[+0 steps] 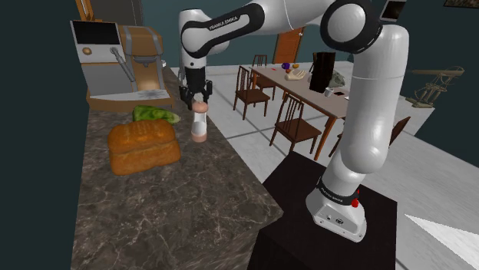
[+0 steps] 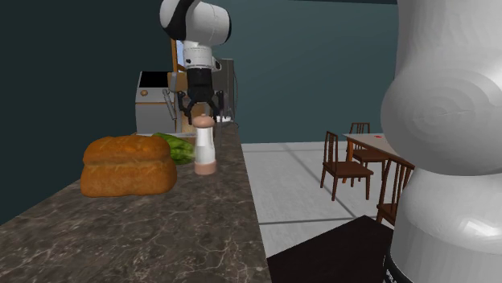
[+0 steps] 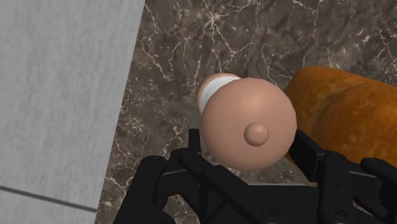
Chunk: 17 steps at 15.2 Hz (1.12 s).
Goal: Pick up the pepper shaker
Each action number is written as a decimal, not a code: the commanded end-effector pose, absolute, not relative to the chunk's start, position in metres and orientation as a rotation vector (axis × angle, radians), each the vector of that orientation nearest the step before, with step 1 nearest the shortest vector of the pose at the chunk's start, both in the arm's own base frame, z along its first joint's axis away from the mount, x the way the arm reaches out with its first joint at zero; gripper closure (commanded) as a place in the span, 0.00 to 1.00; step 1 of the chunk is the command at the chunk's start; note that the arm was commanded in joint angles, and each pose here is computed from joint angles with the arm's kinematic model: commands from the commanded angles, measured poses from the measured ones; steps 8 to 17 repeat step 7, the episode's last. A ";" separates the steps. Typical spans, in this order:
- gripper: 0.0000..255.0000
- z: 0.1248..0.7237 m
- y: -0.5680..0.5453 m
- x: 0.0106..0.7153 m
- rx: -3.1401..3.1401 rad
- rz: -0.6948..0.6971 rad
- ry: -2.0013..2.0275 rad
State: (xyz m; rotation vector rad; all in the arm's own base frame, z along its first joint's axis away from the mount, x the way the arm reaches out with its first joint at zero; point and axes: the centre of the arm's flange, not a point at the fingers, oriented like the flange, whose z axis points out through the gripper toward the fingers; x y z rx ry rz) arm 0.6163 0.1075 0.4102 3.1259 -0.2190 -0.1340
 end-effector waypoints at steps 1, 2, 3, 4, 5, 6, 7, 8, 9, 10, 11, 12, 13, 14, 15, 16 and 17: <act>1.00 0.422 0.108 0.617 3.126 -0.134 -0.219; 1.00 0.427 0.108 0.617 3.126 -0.134 -0.219; 1.00 0.432 0.108 0.617 3.126 -0.134 -0.219; 1.00 0.437 0.108 0.617 3.126 -0.134 -0.219; 1.00 0.443 0.108 0.617 3.126 -0.134 -0.219; 1.00 0.443 0.108 0.616 3.126 -0.134 -0.219; 1.00 0.443 0.108 0.617 3.126 -0.134 -0.219; 1.00 0.443 0.108 0.617 3.126 -0.134 -0.219; 1.00 0.443 0.108 0.617 3.126 -0.134 -0.219; 1.00 0.443 0.108 0.617 3.126 -0.134 -0.219; 1.00 0.443 0.108 0.617 3.126 -0.134 -0.219; 1.00 0.443 0.108 0.617 3.126 -0.134 -0.219; 1.00 0.443 0.108 0.617 3.126 -0.134 -0.219; 1.00 0.443 0.108 0.617 3.126 -0.134 -0.219; 1.00 0.443 0.108 0.617 3.126 -0.134 -0.219; 1.00 0.443 0.108 0.617 3.126 -0.134 -0.219; 1.00 0.443 0.108 0.617 3.126 -0.134 -0.219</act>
